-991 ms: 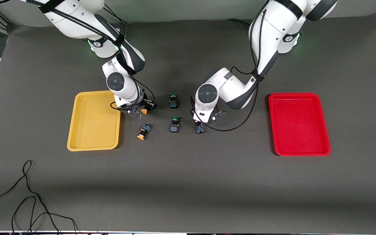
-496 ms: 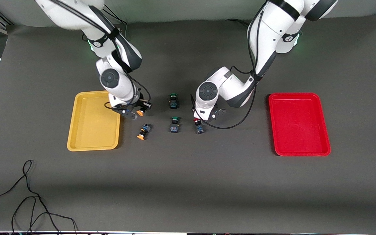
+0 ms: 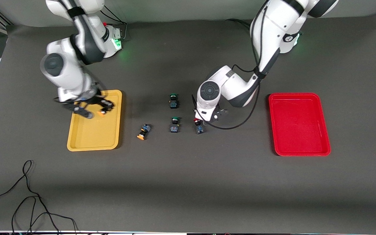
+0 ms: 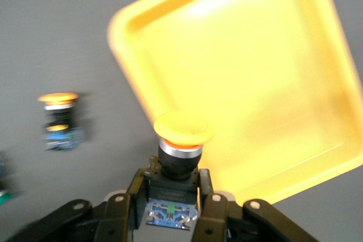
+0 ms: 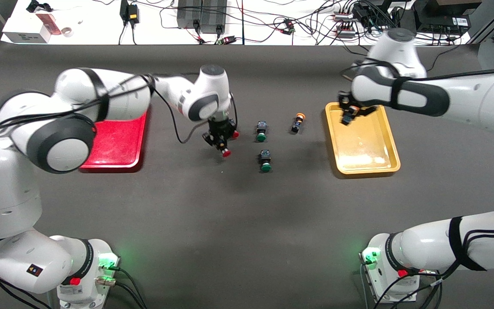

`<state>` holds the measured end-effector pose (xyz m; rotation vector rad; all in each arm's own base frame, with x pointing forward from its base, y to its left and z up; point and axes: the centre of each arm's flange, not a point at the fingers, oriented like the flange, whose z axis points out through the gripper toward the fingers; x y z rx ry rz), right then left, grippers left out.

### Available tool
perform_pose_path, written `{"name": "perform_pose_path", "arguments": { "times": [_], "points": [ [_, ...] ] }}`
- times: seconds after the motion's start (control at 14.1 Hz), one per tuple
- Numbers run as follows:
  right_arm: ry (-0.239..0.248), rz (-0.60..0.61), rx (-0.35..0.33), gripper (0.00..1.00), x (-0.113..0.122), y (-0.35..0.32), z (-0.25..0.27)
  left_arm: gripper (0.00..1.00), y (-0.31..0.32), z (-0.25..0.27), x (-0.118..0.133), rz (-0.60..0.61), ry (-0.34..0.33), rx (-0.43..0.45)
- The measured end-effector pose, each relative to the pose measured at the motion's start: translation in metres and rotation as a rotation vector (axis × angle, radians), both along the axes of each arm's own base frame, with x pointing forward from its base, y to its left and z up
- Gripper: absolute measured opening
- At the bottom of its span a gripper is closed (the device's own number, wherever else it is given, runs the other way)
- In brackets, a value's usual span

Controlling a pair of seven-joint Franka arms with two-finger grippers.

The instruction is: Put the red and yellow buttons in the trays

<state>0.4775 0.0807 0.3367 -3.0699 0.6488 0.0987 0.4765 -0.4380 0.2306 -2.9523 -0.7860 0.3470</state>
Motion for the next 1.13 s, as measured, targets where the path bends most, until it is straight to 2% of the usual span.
{"name": "perform_pose_path", "arguments": {
  "times": [0.14,0.35,0.5,0.64,0.78,0.92,1.06,1.13],
  "points": [
    [0.004,0.042,0.011,0.41,-0.015,-0.047,-0.035,0.33,0.024,0.055,0.026,-0.037,0.043,0.044],
    [0.014,0.074,0.009,0.41,-0.044,-0.06,-0.089,0.33,0.095,0.165,0.079,-0.117,0.094,0.05],
    [0.023,0.083,0.005,0.41,-0.049,-0.057,-0.112,0.33,0.169,0.243,0.108,-0.197,0.088,0.006],
    [0.026,0.085,0.003,0.41,-0.048,-0.056,-0.122,0.33,0.248,0.311,0.117,-0.285,0.042,-0.042],
    [0.024,0.086,0.003,0.56,-0.047,-0.056,-0.122,0.33,0.307,0.359,0.105,-0.356,0.008,-0.06],
    [0.014,0.092,0.004,0.75,-0.043,-0.054,-0.115,0.33,0.346,0.382,0.092,-0.411,-0.012,-0.065],
    [0.013,0.098,0.008,0.95,-0.033,-0.05,-0.094,0.33,0.373,0.373,0.088,-0.447,-0.01,-0.055],
    [0.013,0.103,0.011,1.0,-0.024,-0.048,-0.073,0.33,0.385,0.352,0.09,-0.456,-0.012,-0.054]
  ]
}}
